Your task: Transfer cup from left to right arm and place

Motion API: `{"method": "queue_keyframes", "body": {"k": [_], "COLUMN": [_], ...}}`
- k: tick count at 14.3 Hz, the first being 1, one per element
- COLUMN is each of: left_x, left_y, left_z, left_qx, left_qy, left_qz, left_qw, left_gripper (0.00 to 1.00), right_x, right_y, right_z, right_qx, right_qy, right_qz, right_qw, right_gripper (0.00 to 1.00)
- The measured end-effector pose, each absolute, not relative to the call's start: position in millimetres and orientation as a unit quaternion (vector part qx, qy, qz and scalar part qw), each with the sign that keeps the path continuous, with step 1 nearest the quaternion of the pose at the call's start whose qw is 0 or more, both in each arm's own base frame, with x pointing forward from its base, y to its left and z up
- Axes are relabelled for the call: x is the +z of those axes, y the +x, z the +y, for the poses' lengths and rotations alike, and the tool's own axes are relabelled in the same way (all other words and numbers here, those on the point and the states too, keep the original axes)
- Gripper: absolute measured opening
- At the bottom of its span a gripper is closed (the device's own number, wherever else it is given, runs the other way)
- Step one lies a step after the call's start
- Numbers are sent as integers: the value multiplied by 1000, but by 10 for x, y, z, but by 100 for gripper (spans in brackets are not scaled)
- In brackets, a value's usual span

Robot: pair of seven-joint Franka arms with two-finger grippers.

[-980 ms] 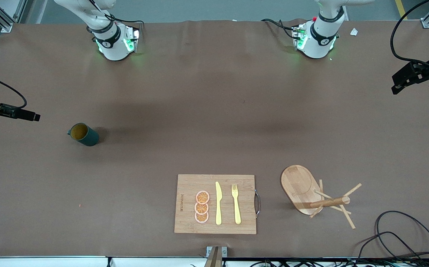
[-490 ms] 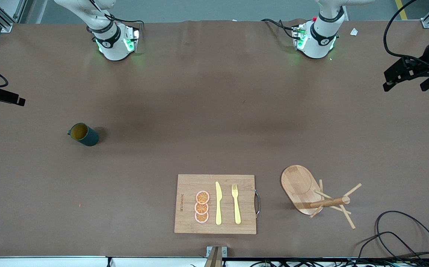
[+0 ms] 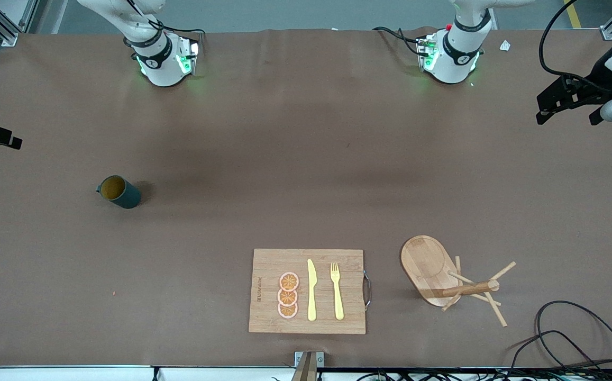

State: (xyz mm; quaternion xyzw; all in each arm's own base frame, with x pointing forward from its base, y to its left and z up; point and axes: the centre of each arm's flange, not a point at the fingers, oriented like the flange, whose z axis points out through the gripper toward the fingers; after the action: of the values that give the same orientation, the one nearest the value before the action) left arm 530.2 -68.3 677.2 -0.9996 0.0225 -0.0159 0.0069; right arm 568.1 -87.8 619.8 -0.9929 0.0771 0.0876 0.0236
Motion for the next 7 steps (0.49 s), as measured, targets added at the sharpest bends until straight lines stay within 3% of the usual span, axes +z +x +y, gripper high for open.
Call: {"method": "queue_keyframes", "body": {"k": [7], "left_x": [6795], "left_y": [5270], "left_z": [-607], "left_qx": [-10], "left_qy": [-1000], "left_qz": [16], "left_qw": [8], "left_gripper": [100], "right_x": [6184], "right_y": [5692], "right_z": [-875], "right_qx": [88], "right_qy": [-993], "right_qz": [76], "right_qw": [20], "right_gripper": [100]}}
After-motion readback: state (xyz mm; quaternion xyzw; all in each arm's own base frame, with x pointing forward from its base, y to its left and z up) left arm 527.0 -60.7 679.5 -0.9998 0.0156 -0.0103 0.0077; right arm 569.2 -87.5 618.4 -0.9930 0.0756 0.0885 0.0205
